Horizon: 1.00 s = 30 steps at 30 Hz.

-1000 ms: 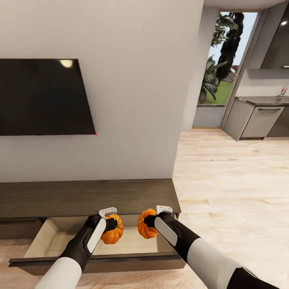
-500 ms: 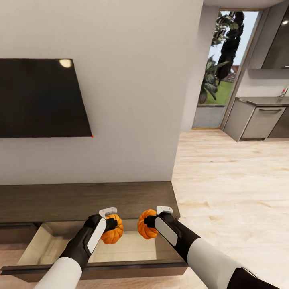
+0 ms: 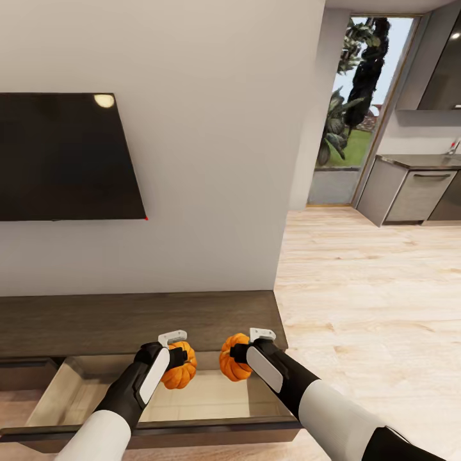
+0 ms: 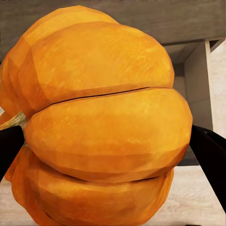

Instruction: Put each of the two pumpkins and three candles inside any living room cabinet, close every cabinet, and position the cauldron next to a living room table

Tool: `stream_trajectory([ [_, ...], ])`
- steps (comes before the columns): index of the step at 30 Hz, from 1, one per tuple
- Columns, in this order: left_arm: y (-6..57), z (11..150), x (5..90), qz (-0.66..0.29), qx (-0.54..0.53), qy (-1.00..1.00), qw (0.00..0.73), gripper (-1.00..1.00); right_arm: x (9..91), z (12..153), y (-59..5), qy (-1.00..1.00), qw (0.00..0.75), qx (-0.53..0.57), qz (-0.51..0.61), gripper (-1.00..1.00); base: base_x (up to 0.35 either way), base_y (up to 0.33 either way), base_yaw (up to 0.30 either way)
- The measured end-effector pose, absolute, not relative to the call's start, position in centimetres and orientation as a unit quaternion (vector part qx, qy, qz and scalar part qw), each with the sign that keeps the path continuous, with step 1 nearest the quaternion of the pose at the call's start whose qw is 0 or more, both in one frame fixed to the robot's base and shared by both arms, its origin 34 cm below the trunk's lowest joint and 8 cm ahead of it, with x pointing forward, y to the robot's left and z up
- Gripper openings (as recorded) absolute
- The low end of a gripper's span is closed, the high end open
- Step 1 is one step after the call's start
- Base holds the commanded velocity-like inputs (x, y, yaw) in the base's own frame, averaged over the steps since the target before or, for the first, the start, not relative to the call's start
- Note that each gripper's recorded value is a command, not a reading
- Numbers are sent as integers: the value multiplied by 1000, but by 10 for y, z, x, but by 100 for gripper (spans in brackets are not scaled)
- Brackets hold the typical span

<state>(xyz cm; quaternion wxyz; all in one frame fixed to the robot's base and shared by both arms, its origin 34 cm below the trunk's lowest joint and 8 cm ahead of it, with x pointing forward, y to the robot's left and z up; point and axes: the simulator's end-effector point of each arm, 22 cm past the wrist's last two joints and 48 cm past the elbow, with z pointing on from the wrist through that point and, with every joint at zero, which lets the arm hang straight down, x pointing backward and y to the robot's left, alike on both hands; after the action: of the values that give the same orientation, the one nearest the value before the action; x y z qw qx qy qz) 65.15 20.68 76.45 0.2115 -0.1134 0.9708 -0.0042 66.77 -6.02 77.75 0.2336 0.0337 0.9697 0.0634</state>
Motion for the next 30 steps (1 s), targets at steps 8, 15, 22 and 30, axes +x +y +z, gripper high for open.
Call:
stream_trajectory([
  [8, 206, 754, 652, -5, -114, 971, 208, -100, 670, 770, -60, 969, 235, 33, 63, -100, 0, 0, 0],
  [15, 206, 746, 654, -5, -115, 971, 212, -100, 670, 760, -62, 971, 230, 30, 60, -100, 0, 0, 0],
  [22, 206, 739, 658, -4, -116, 969, 217, -100, 663, 748, -64, 976, 211, 17, 53, -100, 0, 0, 0],
  [30, 206, 731, 663, -5, -119, 967, 225, -100, 664, 736, -66, 977, 209, 16, 49, -100, 0, 0, 0],
])
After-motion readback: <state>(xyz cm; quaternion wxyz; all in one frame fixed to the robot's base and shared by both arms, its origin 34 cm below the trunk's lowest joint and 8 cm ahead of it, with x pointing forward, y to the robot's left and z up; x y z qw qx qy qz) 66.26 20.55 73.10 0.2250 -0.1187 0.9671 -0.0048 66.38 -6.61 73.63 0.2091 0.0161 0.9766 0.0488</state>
